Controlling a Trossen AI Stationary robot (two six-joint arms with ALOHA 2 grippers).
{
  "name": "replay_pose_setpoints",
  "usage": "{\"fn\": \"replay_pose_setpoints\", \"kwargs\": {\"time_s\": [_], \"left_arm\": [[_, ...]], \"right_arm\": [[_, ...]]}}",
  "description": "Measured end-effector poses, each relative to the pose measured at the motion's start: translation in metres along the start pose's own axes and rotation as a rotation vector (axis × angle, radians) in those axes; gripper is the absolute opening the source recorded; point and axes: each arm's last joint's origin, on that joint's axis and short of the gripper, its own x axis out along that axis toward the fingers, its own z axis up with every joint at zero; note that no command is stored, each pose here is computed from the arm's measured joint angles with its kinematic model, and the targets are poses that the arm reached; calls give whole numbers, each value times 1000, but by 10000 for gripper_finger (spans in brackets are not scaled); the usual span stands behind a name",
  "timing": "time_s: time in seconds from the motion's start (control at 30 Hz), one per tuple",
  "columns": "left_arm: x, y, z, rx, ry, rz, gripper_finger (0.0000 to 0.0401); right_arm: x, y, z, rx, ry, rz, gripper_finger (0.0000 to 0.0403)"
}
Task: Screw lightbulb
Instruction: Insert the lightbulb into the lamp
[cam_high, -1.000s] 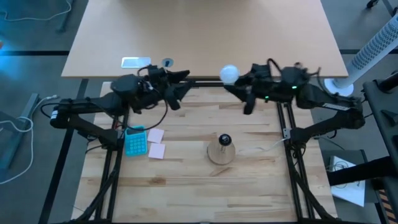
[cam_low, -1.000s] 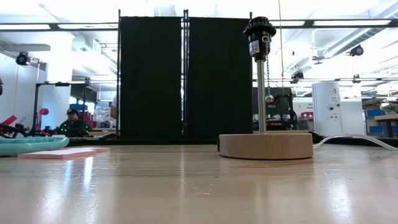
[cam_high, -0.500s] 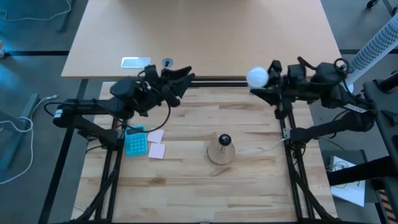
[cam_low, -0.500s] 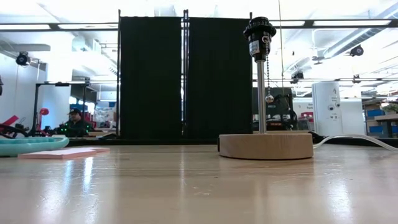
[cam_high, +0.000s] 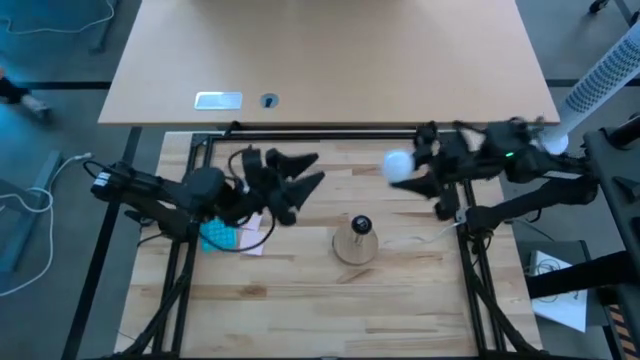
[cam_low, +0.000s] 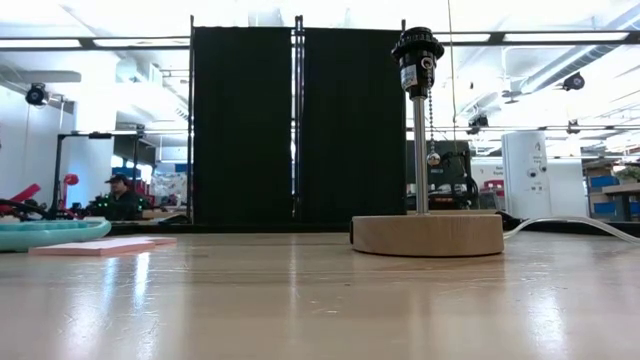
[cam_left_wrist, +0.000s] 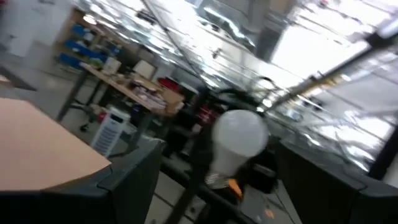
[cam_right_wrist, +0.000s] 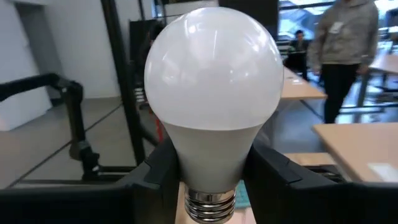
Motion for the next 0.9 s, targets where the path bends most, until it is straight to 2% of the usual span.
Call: {"fn": "replay_pose_setpoints", "kwargs": {"time_s": [0.1, 0.33, 0.43, 0.53, 0.73, 0.8, 0.9], "left_arm": [[-14, -12, 1, 42, 49, -25, 304], [-32, -23, -19, 165, 223, -36, 304], [-33, -22, -23, 220, 249, -34, 304], [-30, -20, -23, 276, 243, -32, 304], [-27, -16, -24, 352, 240, -21, 304], [-23, -14, -32, 363, 243, -8, 304], [-17, -10, -57, 389, 264, 0, 304]], "right_arm": [[13, 1, -10, -19, 13, 12, 128], [21, 1, -14, -38, 20, 6, 129], [19, 5, -21, -42, 38, 39, 127], [13, 9, -26, -52, -12, 66, 131], [3, 8, -56, -57, -111, 67, 129], [3, 7, -70, -48, -122, 56, 128], [7, 5, -89, -22, -111, 40, 131]]}}
